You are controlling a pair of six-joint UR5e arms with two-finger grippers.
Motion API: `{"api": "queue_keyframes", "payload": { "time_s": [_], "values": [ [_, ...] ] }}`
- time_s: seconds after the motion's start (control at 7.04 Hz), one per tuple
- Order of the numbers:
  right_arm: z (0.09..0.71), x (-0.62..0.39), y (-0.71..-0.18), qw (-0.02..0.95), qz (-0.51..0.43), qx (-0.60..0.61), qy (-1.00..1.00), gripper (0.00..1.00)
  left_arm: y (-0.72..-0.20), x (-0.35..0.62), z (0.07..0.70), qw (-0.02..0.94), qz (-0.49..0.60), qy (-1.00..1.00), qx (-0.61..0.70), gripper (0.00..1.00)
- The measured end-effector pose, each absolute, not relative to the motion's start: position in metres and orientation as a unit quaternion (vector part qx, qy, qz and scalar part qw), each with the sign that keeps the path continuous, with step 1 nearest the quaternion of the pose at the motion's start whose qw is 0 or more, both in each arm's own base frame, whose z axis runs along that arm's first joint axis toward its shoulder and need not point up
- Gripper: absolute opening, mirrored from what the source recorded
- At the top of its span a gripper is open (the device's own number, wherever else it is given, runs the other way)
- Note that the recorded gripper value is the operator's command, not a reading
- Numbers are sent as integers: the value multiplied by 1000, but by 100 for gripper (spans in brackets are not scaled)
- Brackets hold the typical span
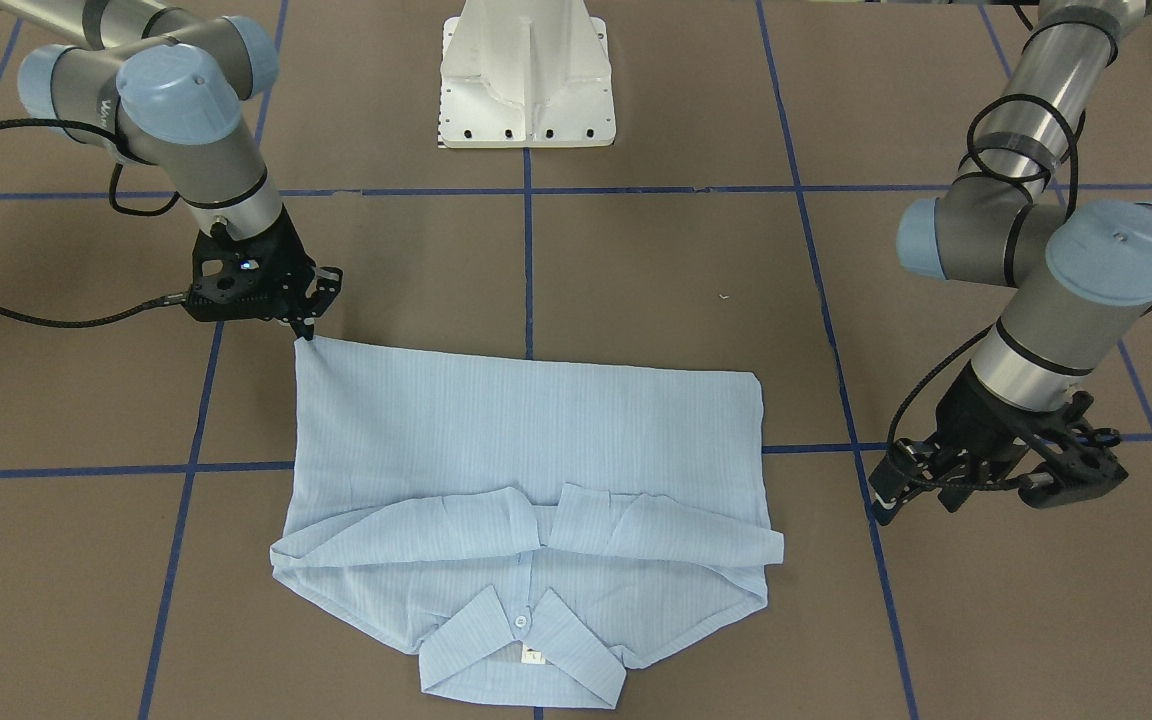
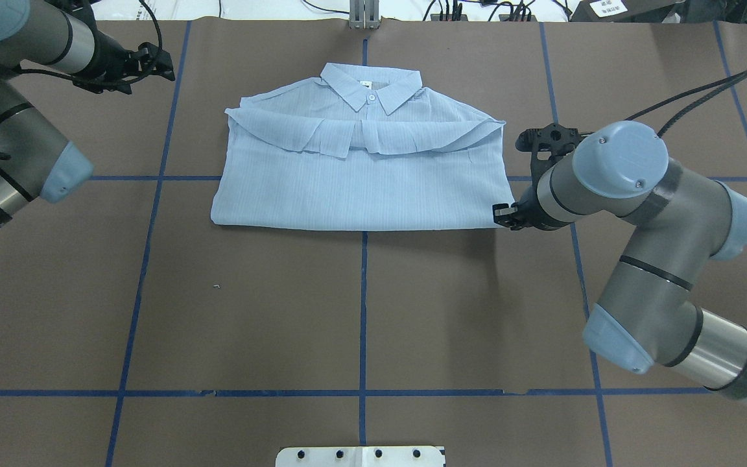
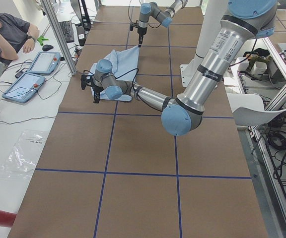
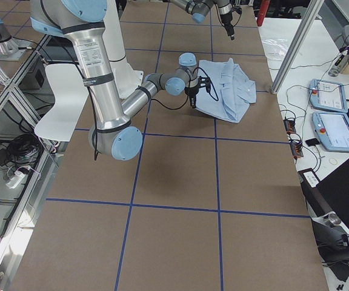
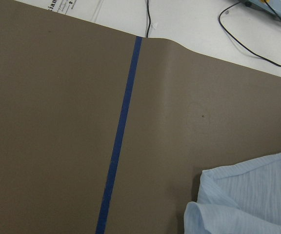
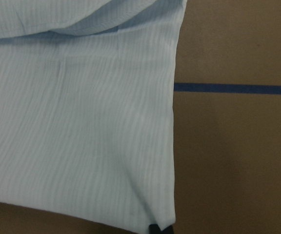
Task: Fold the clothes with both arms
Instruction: 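Drag the grasped shirt edge with the right gripper toward the robot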
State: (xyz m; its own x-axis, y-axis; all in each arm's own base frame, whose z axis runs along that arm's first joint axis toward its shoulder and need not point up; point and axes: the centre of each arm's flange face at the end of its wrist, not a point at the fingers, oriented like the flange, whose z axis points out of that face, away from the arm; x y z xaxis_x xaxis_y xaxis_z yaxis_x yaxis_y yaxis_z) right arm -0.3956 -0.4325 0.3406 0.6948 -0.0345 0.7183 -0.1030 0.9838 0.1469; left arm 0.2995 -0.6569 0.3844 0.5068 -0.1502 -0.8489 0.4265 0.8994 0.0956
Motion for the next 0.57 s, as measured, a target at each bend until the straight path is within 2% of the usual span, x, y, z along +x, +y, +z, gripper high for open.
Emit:
{"api": "queue_keyframes", "payload": {
  "time_s": [0.57],
  "values": [
    [361,-365,-337,918,-32,63,-391,0,-654,299,379,853,-167,471,151,93]
  ]
}}
